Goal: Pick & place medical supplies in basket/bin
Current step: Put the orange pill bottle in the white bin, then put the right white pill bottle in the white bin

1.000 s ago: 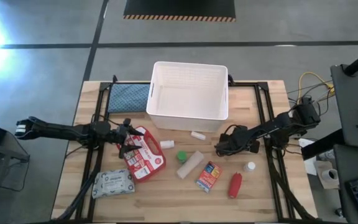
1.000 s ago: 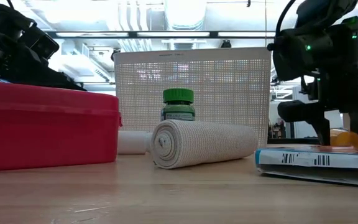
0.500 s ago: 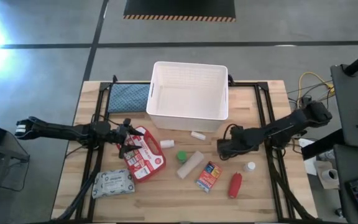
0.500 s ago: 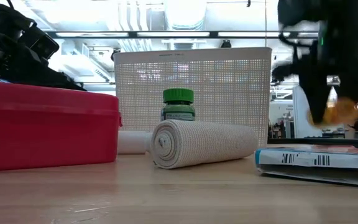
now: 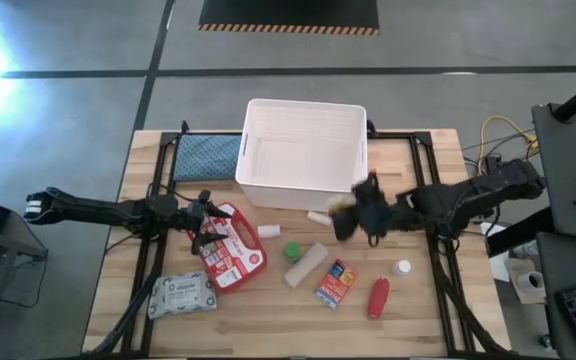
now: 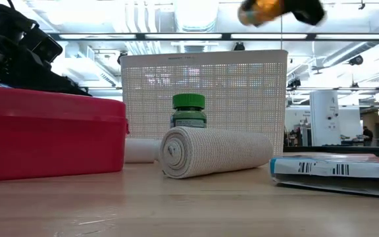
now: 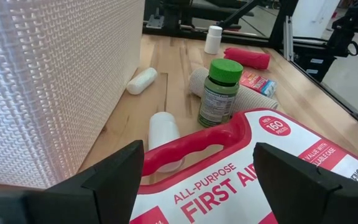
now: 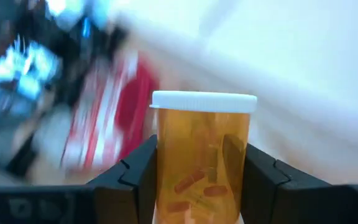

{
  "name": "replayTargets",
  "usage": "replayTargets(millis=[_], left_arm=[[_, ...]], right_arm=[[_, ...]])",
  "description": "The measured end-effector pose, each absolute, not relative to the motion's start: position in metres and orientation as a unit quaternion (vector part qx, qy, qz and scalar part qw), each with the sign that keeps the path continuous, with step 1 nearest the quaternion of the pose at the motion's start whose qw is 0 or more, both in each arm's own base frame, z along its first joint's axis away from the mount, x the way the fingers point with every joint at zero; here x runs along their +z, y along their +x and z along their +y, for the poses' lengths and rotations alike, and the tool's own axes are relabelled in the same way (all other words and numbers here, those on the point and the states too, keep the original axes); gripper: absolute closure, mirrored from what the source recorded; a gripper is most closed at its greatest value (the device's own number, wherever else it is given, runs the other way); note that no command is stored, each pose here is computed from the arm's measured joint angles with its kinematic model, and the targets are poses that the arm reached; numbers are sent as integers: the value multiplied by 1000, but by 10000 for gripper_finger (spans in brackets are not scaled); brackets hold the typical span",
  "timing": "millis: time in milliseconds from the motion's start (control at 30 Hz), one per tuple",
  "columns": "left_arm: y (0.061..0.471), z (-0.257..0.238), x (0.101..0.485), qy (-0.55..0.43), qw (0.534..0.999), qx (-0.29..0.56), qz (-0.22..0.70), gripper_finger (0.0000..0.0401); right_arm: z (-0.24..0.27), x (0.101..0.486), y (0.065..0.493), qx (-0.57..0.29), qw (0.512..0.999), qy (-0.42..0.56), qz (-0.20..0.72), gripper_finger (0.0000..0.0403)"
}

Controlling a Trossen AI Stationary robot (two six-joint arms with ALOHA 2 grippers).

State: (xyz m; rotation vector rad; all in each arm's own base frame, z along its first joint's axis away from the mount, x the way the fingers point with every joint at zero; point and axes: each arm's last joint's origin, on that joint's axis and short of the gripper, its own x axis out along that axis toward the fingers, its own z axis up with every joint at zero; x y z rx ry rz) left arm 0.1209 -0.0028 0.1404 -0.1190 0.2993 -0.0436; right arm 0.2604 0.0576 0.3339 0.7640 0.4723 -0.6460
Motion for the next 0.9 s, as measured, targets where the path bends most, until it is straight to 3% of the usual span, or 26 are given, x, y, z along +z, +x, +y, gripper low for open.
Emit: replayTargets(millis=[167, 367, 633, 900], left_arm=[[121, -3, 141, -59, 987, -22, 149, 120], [121, -3, 140, -59, 987, -22, 149, 120], [121, -3, 141, -59, 987, -22, 149, 120], [121, -3, 141, -59, 987, -22, 149, 120]], right_arm=[[9, 364, 268, -375, 858, 309, 169, 249], [-46, 356, 278, -420, 841, 261, 219, 237], [-63, 334, 285, -408, 816, 265, 312, 131], [-31, 361, 261, -372, 842, 213, 327, 69]])
